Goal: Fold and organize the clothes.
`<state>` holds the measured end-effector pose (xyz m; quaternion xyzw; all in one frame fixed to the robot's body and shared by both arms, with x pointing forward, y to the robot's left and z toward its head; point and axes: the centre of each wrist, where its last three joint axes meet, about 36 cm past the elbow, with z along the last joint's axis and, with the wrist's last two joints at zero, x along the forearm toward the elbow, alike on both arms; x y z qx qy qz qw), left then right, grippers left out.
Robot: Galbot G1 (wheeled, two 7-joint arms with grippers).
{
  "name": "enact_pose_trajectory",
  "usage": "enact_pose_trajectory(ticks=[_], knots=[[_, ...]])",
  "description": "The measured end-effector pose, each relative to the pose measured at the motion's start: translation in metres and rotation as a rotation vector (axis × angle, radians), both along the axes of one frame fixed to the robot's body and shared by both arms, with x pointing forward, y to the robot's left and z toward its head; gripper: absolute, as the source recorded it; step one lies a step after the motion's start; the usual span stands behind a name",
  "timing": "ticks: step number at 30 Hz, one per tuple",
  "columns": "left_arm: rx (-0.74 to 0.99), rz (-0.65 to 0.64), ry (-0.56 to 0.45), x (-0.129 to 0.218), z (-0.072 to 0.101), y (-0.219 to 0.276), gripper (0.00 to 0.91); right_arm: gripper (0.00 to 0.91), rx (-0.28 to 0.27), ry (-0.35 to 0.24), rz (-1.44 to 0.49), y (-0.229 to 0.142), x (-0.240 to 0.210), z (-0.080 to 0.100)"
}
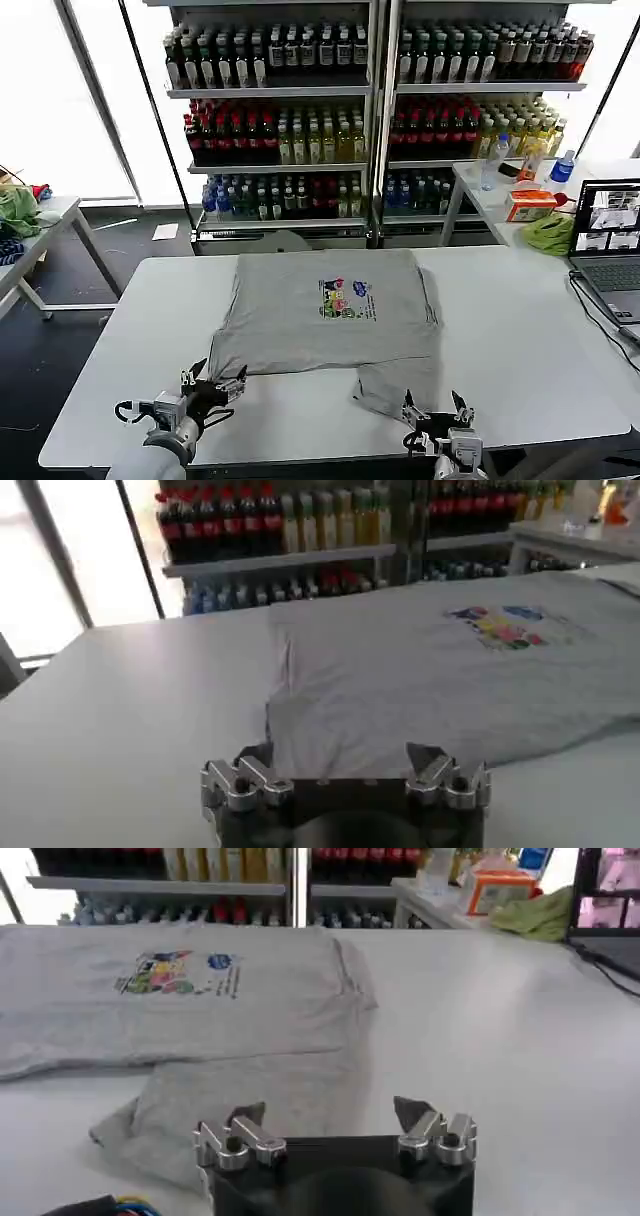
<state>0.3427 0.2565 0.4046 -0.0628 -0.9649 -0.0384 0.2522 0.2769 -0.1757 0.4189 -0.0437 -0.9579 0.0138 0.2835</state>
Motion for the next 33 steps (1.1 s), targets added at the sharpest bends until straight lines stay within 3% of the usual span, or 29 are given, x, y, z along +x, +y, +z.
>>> enact_pose_trajectory(ticks=[6, 7, 8, 9, 10, 11, 12, 33], knots=[[-0.003, 0.012, 0.014, 0.005, -0.006, 0.005, 0.907, 0.907, 0.008, 0.018, 0.0, 0.004, -0.002, -0.005], [-0.002, 0.012, 0.017, 0.006, -0.007, 0.006, 0.856, 0.907, 0.009, 0.019, 0.001, 0.004, -0.002, -0.005], [-0.002, 0.013, 0.019, 0.006, -0.008, 0.006, 0.766, 0.877, 0.009, 0.02, 0.001, 0.004, -0.002, -0.005], [-0.002, 0.014, 0.022, 0.006, -0.008, 0.007, 0.282, 0.695, 0.01, 0.021, 0.002, 0.004, -0.002, -0.006], [-0.003, 0.015, 0.025, 0.006, -0.009, 0.007, 0.05, 0.262, 0.011, 0.023, 0.002, 0.005, -0.003, -0.006], [-0.004, 0.015, 0.028, 0.007, -0.011, 0.007, 0.03, 0.06, 0.012, 0.023, 0.003, 0.005, -0.003, -0.006], [-0.003, 0.015, 0.032, 0.006, -0.012, 0.007, 0.01, 0.0, 0.013, 0.024, 0.004, 0.005, -0.003, -0.006], [-0.011, 0.012, 0.068, 0.003, -0.02, 0.006, 0.0, 0.0, -0.002, 0.019, 0.007, 0.004, -0.003, -0.01]])
